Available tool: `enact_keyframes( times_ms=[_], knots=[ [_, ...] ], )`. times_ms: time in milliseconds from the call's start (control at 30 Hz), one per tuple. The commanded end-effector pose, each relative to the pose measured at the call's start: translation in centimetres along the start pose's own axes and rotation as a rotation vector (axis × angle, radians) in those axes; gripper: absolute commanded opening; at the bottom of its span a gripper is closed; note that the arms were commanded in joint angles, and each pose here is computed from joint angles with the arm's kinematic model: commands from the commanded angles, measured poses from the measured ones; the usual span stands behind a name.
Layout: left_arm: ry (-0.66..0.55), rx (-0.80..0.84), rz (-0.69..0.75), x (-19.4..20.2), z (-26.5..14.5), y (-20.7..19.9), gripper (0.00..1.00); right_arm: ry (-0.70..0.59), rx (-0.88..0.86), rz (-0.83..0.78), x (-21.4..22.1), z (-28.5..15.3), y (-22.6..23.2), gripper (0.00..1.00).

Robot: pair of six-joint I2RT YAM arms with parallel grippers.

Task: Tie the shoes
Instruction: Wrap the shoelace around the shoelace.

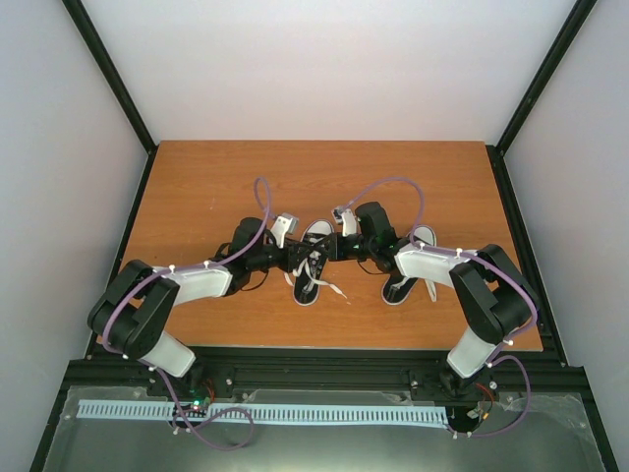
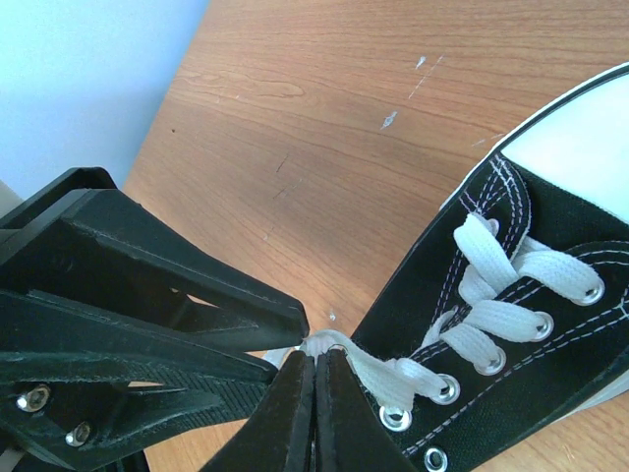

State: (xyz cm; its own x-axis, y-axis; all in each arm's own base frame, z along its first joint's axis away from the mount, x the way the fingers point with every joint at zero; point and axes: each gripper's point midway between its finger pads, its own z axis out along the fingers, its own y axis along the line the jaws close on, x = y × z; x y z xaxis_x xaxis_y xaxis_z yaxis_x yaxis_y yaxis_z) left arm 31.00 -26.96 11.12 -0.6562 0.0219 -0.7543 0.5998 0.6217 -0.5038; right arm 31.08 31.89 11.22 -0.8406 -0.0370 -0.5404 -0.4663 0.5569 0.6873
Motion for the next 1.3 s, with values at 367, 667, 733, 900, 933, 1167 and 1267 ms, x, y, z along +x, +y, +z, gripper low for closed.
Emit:
enact_keyframes(
  times_ms=[367,667,733,900,933,1167,1267],
  knots=[
    [-0.025,0.025,0.037,-1.3,0.8,-0.2,0.20,-0.022,-0.026,-0.019,-0.8,-0.3,0.8,0.03],
    [-0.043,0.010,0.025,-1.6,0.6,0.0,0.01,-0.023,-0.005,-0.029,-0.9,-0.5,0.6,0.07],
    [-0.050,0.009,0.021,-1.7,0.4,-0.1,0.01,-0.021,0.019,-0.038,-0.6,-0.9,0.4,0.26],
    [-0.045,0.013,0.014,-1.5,0.4,-0.1,0.01,-0.002,0.062,-0.093,1.4,-2.3,-0.2,0.55],
    [-0.048,0.012,0.015,-1.6,0.3,-0.1,0.01,0.005,0.063,-0.105,2.0,-2.4,-0.2,0.60],
    [-0.055,0.008,0.015,-1.9,0.0,-0.3,0.01,0.091,-0.047,-0.180,6.6,-0.7,0.5,0.69],
    [-0.051,0.008,0.015,-1.9,0.0,-0.4,0.01,0.123,-0.067,-0.212,7.5,0.4,0.7,0.68]
  ],
)
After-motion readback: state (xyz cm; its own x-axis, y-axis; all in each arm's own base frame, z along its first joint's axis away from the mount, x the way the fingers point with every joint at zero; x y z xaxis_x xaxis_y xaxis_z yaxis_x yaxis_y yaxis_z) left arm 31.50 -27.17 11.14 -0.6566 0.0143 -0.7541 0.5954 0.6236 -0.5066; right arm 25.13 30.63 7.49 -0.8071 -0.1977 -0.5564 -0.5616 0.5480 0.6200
